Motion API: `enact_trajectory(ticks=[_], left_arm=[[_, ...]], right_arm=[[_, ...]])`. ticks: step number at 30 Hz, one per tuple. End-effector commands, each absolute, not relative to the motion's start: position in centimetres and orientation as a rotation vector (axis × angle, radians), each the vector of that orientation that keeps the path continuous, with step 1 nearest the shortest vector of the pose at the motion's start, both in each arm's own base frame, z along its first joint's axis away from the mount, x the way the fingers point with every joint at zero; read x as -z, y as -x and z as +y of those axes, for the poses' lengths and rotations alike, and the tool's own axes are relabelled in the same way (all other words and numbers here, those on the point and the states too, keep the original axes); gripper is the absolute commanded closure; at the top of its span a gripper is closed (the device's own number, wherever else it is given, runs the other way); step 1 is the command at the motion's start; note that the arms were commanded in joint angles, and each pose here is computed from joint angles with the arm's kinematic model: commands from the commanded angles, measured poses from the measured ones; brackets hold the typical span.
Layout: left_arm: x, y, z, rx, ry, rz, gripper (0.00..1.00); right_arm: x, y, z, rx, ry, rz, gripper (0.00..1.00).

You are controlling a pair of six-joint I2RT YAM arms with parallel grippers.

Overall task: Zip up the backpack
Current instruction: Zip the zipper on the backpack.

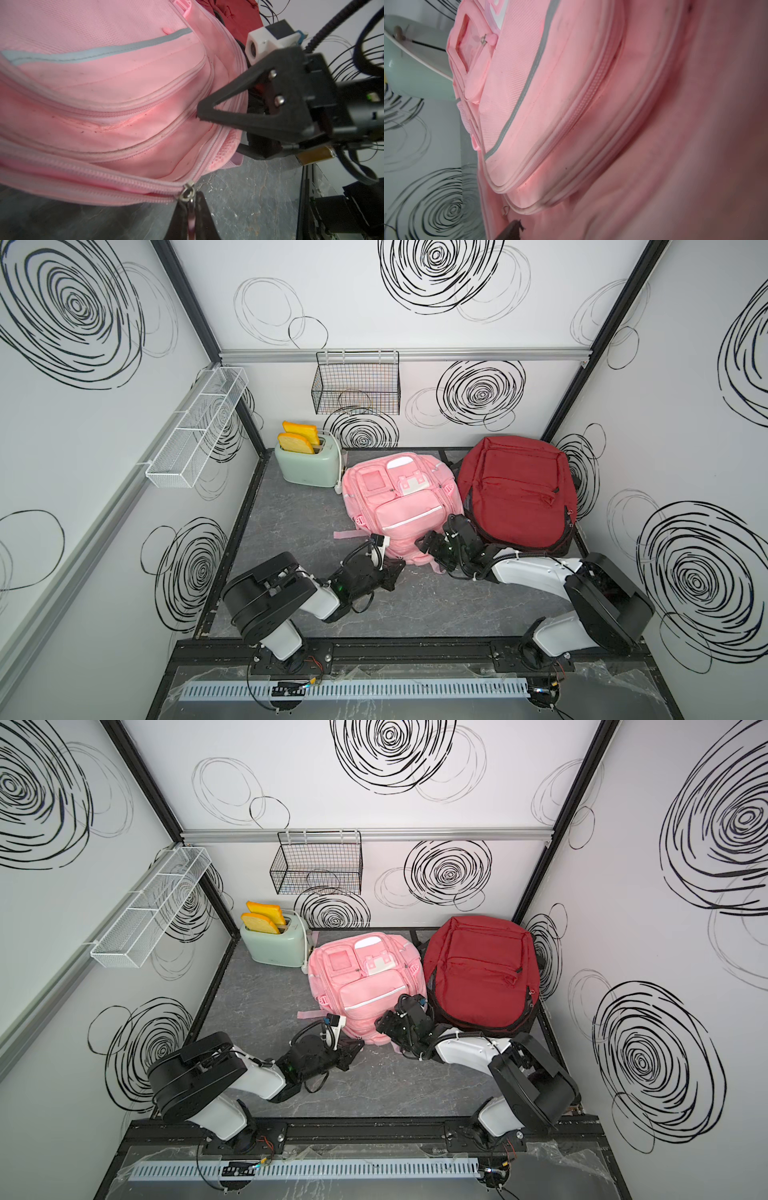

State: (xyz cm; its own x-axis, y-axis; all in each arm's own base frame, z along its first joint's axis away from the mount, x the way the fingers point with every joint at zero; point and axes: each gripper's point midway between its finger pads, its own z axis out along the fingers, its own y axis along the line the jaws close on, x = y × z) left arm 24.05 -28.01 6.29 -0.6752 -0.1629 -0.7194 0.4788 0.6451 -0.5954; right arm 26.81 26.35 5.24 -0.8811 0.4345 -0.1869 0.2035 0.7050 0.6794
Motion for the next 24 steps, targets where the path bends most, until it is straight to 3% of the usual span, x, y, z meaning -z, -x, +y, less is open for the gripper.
enact_trajectory(ticks=[1,3,5,7,13,24], left_arm=[[-8.3,-23.7,-28.9,1.099,-0.294,1.991,1.0],[-8.3,-23.7,-28.9,1.101,-0.295,1.99,1.0],[-8.3,-23.7,-29.0,1.105,-0.298,1.989,1.0],[-8.2,-23.7,-29.1,1.107,-0.299,1.992,1.0],[-8.2,-23.7,-29.1,1.105,-0.296,1.993,1.0],[-8.0,-23.8,-29.0,1.099,-0.289,2.003,1.0]], right_arm=[[-8.3,-28.2,28.9,-1.133,-0.373,2.497,0.5],[-8.5,-28.2,29.0,-1.14,-0.347,2.491,0.68],[-8.6,-28.0,29.0,-1.146,-0.336,2.495,0.8],[-8.7,-27.9,28.9,-1.153,-0.334,2.493,1.0],[-10.1,-28.1,28.9,-1.126,-0.25,2.457,1.0],[-14.5,-28.8,28.7,-0.81,0.094,2.401,1.0]])
